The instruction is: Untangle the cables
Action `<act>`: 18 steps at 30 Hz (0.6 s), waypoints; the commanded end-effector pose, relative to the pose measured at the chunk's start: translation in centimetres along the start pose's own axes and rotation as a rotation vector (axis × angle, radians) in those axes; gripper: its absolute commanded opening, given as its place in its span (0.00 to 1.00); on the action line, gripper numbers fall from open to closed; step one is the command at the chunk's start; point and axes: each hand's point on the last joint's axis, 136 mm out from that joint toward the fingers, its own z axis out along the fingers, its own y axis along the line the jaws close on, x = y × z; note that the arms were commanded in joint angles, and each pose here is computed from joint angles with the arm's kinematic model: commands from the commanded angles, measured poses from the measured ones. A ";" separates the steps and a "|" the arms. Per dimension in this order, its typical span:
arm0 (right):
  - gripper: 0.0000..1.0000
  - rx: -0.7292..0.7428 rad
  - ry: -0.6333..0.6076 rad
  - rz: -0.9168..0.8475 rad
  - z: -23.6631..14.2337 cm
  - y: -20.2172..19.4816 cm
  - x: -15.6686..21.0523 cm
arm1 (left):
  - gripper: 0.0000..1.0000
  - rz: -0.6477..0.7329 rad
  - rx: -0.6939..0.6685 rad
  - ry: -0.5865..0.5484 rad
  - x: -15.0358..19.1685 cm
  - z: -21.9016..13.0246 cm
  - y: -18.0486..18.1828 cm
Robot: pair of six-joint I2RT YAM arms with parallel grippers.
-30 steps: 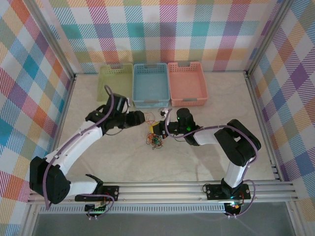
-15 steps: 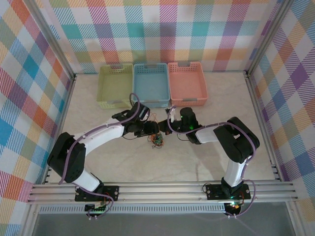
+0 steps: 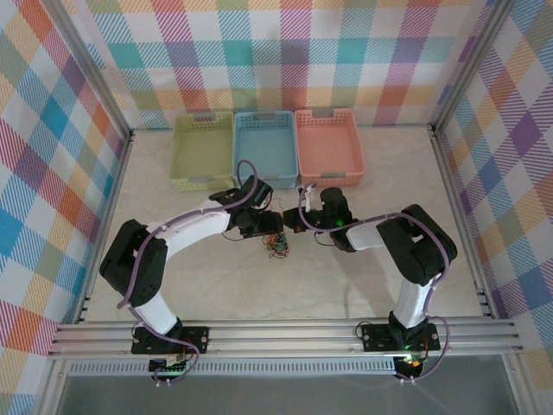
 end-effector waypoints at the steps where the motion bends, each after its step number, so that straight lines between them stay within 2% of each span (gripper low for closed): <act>1: 0.00 -0.024 -0.026 0.019 -0.1 0.1 -0.5 | 0.73 0.072 0.009 0.038 0.9 0.1 -1.2; 5: 0.00 -0.021 -0.014 0.036 0.1 -0.2 -0.2 | 0.79 0.104 0.051 0.044 0.9 0.3 -2.1; 18: 0.00 -0.013 -0.011 0.076 0.0 -1.0 -0.3 | 0.75 0.091 -0.068 0.140 1.5 3.5 -0.4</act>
